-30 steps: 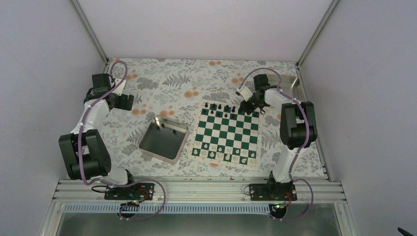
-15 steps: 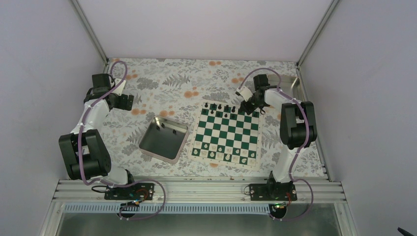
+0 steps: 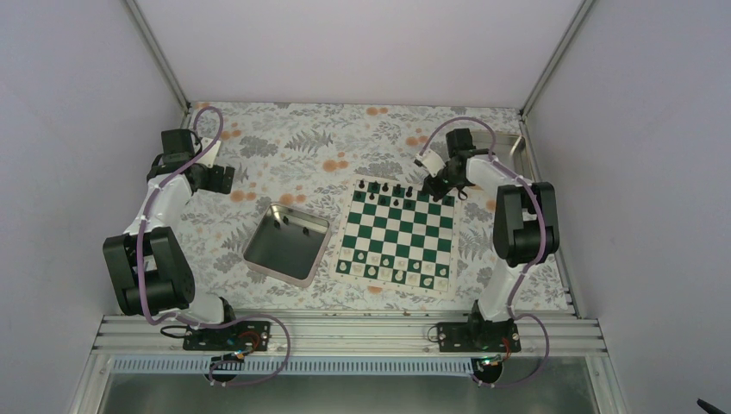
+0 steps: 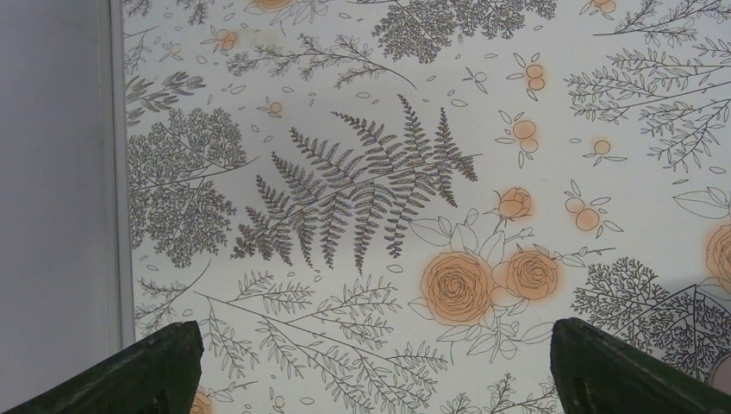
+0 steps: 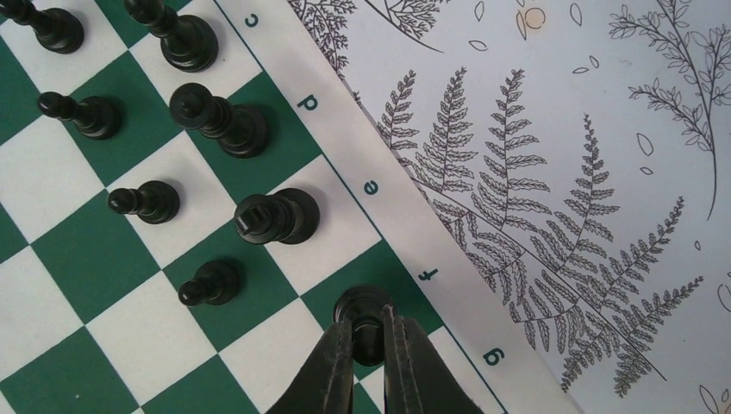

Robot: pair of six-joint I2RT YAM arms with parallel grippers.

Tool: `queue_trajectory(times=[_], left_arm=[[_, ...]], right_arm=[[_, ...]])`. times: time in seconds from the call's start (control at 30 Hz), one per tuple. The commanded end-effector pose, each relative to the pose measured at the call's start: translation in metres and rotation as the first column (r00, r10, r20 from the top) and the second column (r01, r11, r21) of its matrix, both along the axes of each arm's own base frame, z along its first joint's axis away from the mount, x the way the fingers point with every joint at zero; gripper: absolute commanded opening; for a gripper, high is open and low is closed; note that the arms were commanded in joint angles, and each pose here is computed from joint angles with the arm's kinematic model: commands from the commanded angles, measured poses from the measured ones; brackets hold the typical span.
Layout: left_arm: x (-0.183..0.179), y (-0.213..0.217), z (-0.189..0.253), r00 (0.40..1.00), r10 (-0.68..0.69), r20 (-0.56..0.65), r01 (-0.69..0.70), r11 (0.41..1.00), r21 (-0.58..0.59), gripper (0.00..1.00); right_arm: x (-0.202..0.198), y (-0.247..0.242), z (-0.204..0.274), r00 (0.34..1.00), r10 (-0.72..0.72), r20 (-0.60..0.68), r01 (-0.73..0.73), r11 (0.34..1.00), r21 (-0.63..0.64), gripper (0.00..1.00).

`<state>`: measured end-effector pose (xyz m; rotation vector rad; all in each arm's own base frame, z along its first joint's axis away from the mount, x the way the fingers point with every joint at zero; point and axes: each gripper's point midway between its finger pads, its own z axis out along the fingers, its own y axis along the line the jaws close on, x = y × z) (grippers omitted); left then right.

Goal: Set up the chess pieces on the board
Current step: Place the chess piece on the chessboard.

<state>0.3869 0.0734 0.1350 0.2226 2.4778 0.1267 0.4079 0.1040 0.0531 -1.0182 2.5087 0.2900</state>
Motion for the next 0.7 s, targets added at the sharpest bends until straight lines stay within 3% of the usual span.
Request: queue_trajectory(times=[0.0, 0.67], left_arm=[[0.001, 0.002, 0.011, 0.999, 0.007, 0.045, -0.007, 1.000, -0.001, 1.00], [0.001, 0.001, 0.010, 0.999, 0.003, 0.040, -0.002, 1.000, -0.005, 1.00]], right_arm=[[0.000, -0.006, 0.009, 1.000, 0.005, 0.020, -0.005, 1.000, -0.007, 0.06], [-0.002, -0.006, -0.007, 1.000, 0.008, -0.002, -0.008, 1.000, -0.016, 0.12]])
